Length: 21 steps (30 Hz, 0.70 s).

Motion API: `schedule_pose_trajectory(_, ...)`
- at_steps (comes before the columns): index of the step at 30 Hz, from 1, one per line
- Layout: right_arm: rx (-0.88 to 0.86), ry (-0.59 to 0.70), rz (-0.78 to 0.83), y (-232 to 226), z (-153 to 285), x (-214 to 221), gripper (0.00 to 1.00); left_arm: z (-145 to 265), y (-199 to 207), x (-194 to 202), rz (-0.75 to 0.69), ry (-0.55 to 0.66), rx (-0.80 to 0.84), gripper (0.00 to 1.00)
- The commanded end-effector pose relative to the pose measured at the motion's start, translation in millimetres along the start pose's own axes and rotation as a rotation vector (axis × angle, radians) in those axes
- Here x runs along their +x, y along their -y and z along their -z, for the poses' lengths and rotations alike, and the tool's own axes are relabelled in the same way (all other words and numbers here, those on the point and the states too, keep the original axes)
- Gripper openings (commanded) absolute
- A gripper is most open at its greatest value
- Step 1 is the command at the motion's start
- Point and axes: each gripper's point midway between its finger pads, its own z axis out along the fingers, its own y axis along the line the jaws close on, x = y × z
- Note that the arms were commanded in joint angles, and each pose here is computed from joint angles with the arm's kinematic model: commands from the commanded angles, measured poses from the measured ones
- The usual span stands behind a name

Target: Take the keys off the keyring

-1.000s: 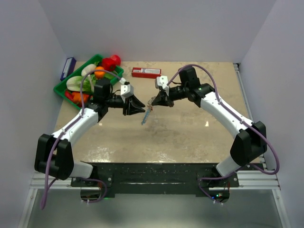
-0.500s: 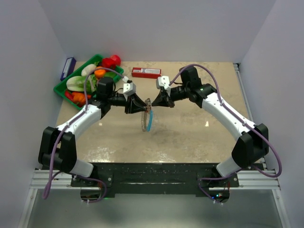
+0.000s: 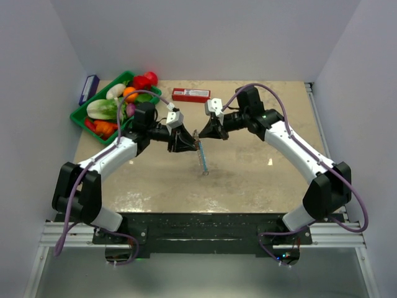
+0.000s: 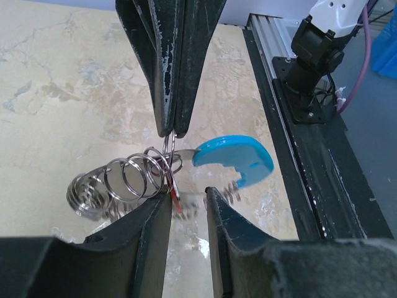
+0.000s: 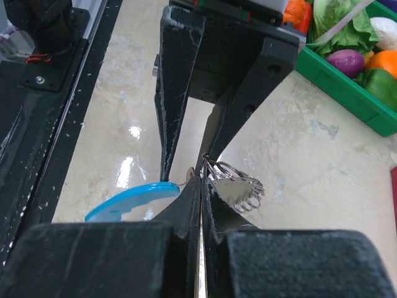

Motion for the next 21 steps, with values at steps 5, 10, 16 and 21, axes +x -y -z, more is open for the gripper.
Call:
schedule_pose_trajectory(5,0.017,0.064,0.086,-3.6,12.7,-32.2,0.0,-7.5,-19.1,-17.8,-0.055,0.031,-0.078,0.32)
schedule_pose_trajectory(10,0.023,0.058,0.089,-3.4,13.0,-30.3,0.0,-6.6,-22.8,-18.0,-0.053,0.033,-0.108,0.15)
schedule_pose_trajectory(16,0.033,0.047,0.091,-2.2,13.2,-25.6,0.0,-6.3,-25.1,-18.2,-0.049,0.033,-0.121,0.01)
schedule_pose_trajectory(21,0.051,0.027,0.091,1.3,13.4,-19.5,0.0,-4.5,-24.2,-20.3,-0.061,0.025,-0.13,0.0)
